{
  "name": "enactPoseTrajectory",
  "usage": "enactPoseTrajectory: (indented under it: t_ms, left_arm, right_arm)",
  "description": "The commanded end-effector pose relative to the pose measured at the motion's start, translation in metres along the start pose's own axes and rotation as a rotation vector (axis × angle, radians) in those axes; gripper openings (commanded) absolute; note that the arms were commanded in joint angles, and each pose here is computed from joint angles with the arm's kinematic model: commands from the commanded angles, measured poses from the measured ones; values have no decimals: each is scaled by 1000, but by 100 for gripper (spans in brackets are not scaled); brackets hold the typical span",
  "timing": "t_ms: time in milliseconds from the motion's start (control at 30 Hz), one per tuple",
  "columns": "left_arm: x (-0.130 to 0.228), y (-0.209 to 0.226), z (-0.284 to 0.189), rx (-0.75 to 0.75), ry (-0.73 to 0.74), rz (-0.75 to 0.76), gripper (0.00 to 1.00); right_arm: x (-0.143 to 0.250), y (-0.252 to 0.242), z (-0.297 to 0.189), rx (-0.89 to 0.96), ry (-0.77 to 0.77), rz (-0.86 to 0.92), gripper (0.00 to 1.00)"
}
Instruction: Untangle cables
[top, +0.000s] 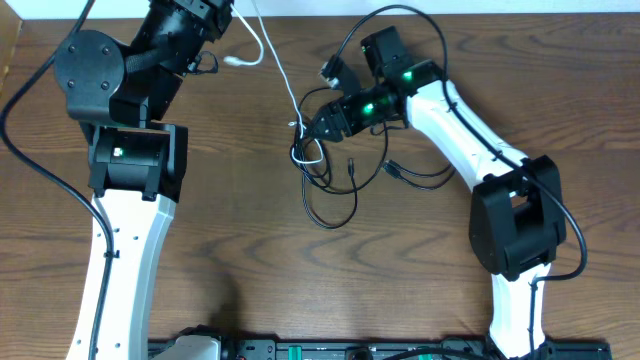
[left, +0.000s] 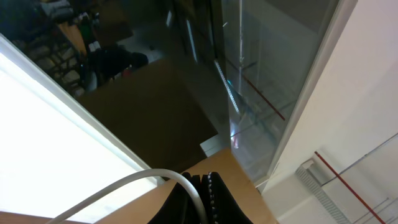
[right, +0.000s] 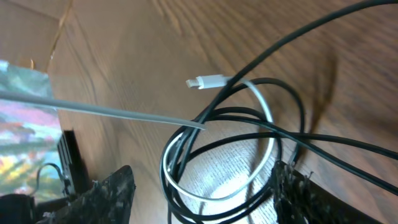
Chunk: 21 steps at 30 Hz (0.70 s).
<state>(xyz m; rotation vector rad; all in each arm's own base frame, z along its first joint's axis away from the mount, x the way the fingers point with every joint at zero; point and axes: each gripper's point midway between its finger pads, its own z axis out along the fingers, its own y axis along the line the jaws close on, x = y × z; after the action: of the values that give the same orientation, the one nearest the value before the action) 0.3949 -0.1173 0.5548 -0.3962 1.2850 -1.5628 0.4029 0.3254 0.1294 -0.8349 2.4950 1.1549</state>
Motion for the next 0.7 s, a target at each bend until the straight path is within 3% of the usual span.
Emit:
enactPoseTrajectory:
  t_ms: [0,100,300,467,667]
  left_arm:
    - [-4,-24,-1,49,-16,14,7]
    - [1,-20,-1,35,15,58,8]
    - [14,21,-3,-121,78,96,8]
    - [30,32,-6,-138,179,203,7]
    - [35,44,-9,-181,206,218,7]
  right_arm:
    - [6,-3,7,58,29,25,62]
    - [15,-12,6,113,56,112,57]
    - [25,-24,5,182,75,252,56]
    - [29,-26,8,190,74,348,54]
    - [41,-31,26,181,117,407,48]
